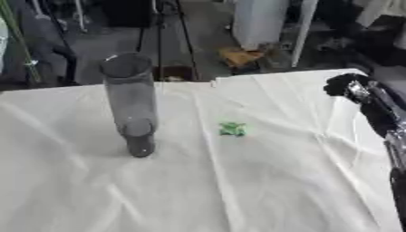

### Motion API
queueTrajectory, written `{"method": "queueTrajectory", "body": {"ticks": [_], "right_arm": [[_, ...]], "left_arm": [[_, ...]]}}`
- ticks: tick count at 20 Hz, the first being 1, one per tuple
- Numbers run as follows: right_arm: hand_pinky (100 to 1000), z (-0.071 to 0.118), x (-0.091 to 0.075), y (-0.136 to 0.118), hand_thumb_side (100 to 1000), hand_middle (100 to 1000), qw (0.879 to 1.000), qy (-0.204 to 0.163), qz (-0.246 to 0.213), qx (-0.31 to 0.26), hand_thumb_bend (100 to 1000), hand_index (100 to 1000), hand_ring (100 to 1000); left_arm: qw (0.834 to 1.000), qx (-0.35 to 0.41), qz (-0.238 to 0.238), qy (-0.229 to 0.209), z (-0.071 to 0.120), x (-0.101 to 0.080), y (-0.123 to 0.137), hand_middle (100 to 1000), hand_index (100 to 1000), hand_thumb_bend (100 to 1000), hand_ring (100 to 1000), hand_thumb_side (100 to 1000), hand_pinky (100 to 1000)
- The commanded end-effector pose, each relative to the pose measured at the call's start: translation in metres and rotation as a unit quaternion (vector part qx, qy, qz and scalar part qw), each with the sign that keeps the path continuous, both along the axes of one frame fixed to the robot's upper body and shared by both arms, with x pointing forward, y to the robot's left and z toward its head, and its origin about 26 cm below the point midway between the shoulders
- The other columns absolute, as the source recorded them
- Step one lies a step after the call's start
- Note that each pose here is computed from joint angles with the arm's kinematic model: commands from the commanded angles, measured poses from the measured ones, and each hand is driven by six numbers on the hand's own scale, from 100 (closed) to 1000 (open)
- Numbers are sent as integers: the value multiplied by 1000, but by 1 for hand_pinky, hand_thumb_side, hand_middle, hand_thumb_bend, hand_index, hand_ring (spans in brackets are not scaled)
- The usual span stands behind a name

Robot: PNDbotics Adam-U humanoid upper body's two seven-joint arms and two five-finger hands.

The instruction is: Arrange flowers into the vase.

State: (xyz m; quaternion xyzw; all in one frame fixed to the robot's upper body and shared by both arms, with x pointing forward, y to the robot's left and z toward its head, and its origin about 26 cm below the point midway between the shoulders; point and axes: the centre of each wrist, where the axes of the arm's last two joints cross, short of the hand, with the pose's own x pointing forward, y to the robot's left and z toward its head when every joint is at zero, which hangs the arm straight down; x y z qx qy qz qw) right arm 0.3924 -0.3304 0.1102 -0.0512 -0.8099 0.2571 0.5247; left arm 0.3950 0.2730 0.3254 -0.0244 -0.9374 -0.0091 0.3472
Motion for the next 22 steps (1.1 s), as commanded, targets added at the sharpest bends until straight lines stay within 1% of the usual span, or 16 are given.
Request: {"method": "queueTrajectory", "body": {"ticks": [1, 5, 14, 19, 22], "right_arm": [[793, 13, 1, -2, 820, 535, 1000, -17, 0, -9, 100, 714, 751], [793, 13, 1, -2, 819, 534, 1000, -17, 0, -9, 100, 714, 751], [793, 13, 1, -2, 819, 534, 1000, -16, 0, -9, 100, 714, 751], [793, 12, 1, -1, 818, 534, 1000, -15, 2, -9, 100, 714, 751], [793, 12, 1, 0, 818, 533, 1000, -14, 4, -9, 100, 714, 751]], "left_arm": [[999, -3, 0, -33, 21, -11, 3, 100, 100, 977, 100, 636, 100], [999, -1, -3, -34, 21, -13, 1, 100, 100, 976, 100, 634, 100], [999, -9, -3, -36, 19, -11, -1, 100, 100, 976, 100, 629, 100], [998, -30, -29, -38, 12, -5, -7, 100, 100, 970, 100, 635, 100], [998, -38, -50, -24, 2, 3, -11, 100, 100, 965, 100, 645, 100]]}}
